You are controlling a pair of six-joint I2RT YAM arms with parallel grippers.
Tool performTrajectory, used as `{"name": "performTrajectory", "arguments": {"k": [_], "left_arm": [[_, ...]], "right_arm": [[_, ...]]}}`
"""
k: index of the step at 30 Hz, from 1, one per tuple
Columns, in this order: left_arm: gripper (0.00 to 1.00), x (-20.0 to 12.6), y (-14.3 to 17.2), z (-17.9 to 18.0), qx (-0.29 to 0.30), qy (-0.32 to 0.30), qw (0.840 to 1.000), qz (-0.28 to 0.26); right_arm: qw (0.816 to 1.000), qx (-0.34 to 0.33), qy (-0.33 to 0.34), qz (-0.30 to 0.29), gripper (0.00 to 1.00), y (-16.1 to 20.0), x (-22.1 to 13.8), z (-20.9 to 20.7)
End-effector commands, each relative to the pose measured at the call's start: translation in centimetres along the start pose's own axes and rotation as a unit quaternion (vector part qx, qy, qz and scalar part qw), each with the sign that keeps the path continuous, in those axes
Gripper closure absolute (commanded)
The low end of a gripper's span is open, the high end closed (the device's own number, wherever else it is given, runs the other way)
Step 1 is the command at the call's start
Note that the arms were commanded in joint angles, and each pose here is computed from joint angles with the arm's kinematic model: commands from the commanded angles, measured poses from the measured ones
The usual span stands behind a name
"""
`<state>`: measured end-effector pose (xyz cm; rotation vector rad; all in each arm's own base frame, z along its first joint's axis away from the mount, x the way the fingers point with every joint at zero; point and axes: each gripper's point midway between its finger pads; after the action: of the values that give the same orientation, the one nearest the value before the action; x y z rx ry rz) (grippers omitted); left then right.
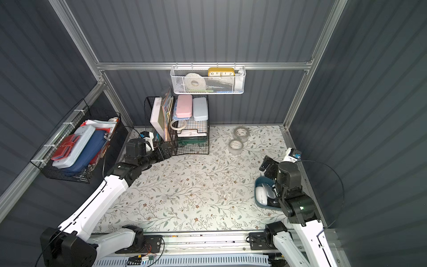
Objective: Take out the mouse from the storage box
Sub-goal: Move the storage box to the center of the board.
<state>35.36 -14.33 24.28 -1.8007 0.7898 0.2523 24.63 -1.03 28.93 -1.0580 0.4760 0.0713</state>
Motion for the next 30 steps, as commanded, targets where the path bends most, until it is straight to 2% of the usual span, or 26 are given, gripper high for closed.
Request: {"name": "performTrajectory", "arguments": {"k": [1, 7, 10, 15, 18, 22, 30], "left_arm": [[0.01, 0.8, 3.0, -2.1, -0.007, -0.005, 0.998, 0.059], [0.01, 4.5, 9.8, -12.6, 0.031, 0.059, 0.987, 0.149], [0.01, 6.3, 13.7, -18.0, 0.065, 0.083, 0.975, 0.194], [0.01, 8.5, 18.2, -25.6, 0.123, 0.117, 0.956, 0.239], [0.01, 9.6, 21.5, -28.7, 0.151, 0.132, 0.943, 0.266], [0.03, 11.3, 25.4, -31.0, 0.176, 0.141, 0.926, 0.301], [0.07, 13.7, 28.3, -33.4, 0.208, 0.149, 0.914, 0.316]], "right_arm": [[0.999, -0.003, 0.031, 0.009, 0.01, -0.4, -1.4, -1.2], [0.999, -0.013, 0.036, -0.017, 0.01, -2.4, -3.2, -1.4], [0.999, -0.014, 0.044, -0.028, 0.01, -3.0, -3.8, -1.7], [0.998, -0.004, 0.043, -0.05, 0.02, -3.8, -5.2, -2.3], [0.997, 0.007, 0.04, -0.068, 0.02, -4.4, -6.5, -2.7], [0.995, 0.019, 0.028, -0.093, 0.02, -5.6, -8.5, -3.0], [0.992, 0.023, 0.024, -0.12, 0.02, -5.8, -10.5, -4.1]]}}
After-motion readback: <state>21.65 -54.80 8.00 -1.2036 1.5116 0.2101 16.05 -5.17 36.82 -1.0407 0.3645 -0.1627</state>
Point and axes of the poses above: each gripper's point midway between its finger pads, its own x axis out along the fingers, its own z axis along the line the jaws close on, y = z × x, and after that the axes turned 6 degrees about x, right-handed
